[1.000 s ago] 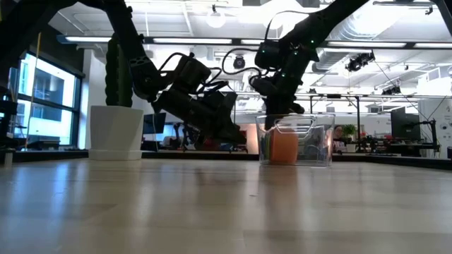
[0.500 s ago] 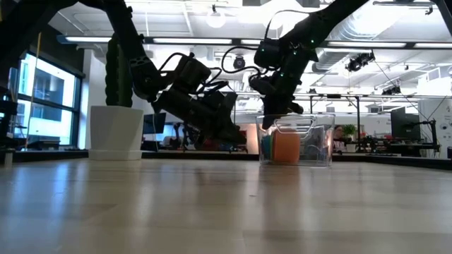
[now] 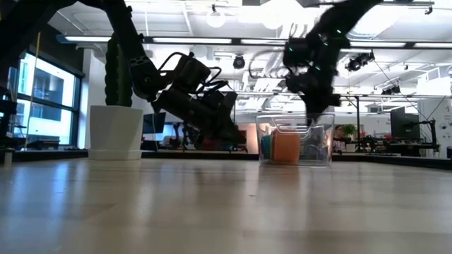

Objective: Nest measuring cups in basket
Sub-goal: Adjust the stacked measuring cups in the transparent bin

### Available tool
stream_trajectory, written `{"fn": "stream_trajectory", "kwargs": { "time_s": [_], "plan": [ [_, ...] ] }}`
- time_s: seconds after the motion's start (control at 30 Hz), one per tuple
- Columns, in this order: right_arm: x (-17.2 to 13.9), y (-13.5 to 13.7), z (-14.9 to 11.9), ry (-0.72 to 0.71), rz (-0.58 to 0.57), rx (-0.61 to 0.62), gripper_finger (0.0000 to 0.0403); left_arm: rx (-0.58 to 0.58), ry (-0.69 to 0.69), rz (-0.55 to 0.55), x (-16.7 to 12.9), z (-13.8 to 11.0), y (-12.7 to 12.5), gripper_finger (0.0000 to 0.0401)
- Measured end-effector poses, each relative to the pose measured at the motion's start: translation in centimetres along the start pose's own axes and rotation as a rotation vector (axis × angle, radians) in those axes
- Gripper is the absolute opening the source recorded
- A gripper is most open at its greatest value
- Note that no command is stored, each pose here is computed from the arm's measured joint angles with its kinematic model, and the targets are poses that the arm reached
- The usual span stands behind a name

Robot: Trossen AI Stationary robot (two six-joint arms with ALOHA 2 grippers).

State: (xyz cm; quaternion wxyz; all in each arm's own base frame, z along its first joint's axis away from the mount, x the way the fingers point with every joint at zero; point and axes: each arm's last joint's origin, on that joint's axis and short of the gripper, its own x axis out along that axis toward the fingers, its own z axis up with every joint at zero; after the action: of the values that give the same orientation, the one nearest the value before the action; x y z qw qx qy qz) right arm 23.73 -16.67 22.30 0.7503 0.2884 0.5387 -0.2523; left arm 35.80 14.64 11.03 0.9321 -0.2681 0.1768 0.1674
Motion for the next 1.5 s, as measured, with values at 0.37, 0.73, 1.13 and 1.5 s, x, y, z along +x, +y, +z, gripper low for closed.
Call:
{"fn": "stream_trajectory", "kwargs": {
  "time_s": [0.37,0.73,1.13,1.5],
  "plan": [
    [3.3,0.2,-0.9,-0.078,-0.004,0.090,0.0000,-0.035,-0.013,0.070,0.5,0.9,-0.5,0.0000],
    [6.1,0.6,0.7,-0.096,0.067,0.121,0.0000,-0.068,-0.016,0.105,0.8,1.2,-0.8,0.0000],
    [7.2,4.2,0.3,-0.120,0.098,0.057,0.0000,-0.138,-0.056,0.134,1.1,0.9,-1.1,0.0000],
    [7.4,7.0,-0.8,-0.109,0.125,0.016,0.0000,-0.156,0.076,0.033,0.2,0.6,-3.1,0.0000]
  ]
}}
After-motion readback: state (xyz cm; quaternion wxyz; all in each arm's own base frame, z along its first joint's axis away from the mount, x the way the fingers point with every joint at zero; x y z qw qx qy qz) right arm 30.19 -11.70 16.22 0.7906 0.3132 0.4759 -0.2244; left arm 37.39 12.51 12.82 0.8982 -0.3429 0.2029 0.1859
